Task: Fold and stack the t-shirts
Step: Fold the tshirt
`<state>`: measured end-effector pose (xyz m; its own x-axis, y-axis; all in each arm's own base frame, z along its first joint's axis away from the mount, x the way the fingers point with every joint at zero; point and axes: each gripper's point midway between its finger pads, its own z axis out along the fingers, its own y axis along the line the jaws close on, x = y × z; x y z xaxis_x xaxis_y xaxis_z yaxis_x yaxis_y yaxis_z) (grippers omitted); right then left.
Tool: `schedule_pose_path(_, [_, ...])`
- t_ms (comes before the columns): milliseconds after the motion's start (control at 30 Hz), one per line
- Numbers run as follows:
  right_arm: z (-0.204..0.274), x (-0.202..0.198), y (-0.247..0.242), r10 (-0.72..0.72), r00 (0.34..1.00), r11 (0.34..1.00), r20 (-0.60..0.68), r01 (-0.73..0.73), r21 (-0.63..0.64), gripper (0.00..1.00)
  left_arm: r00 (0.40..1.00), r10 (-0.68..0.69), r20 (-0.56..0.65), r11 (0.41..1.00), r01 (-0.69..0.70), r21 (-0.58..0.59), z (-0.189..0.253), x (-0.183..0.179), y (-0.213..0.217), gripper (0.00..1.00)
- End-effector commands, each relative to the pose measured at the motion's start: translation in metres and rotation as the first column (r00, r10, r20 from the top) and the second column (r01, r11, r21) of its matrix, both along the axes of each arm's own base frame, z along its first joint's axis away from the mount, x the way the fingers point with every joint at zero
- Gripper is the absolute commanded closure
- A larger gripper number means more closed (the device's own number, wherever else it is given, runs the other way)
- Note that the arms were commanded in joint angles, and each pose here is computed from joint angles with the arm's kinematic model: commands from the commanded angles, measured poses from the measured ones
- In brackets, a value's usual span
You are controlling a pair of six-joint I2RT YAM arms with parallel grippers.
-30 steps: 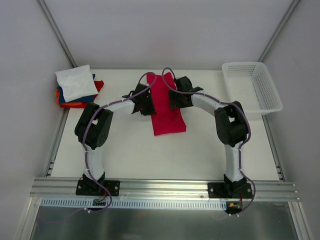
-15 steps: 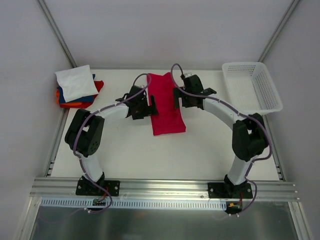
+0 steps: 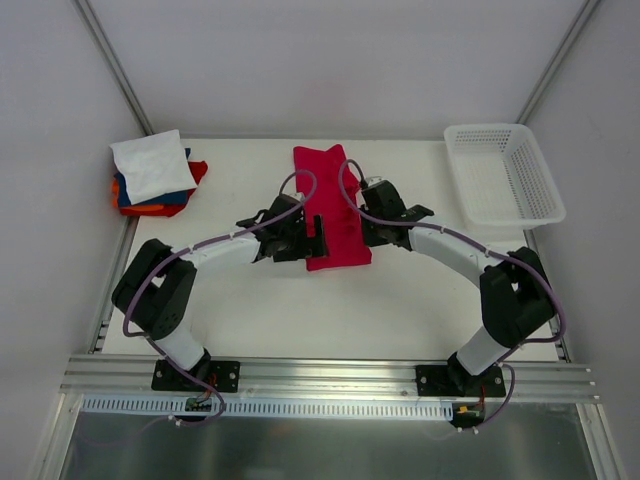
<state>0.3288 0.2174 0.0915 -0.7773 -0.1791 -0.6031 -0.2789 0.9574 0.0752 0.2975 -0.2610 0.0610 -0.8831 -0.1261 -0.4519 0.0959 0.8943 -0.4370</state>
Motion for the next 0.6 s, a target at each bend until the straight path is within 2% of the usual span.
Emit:
schedule_pose_path(0, [0.001, 0.002, 0.015, -0.005, 1.0, 0.998, 0.01, 0.004, 0.066, 0.99, 1.0, 0.013, 0.016, 1.0, -0.014, 0.028, -0.004, 0.003, -0.009, 0.01])
schedule_pose_path(233, [-0.011, 0.003, 0.027, 0.014, 1.0, 0.997, -0.015, -0.012, 0.079, 1.0, 0.999, -0.015, 0.039, 1.0, 0.014, 0.027, 0.0, 0.008, -0.032, 0.01])
schedule_pose_path(567, [-0.012, 0.007, 0.037, 0.021, 1.0, 0.995, -0.018, -0.02, 0.097, 1.0, 0.982, -0.024, 0.187, 0.999, 0.029, -0.025, 0.06, 0.018, -0.042, 0.01])
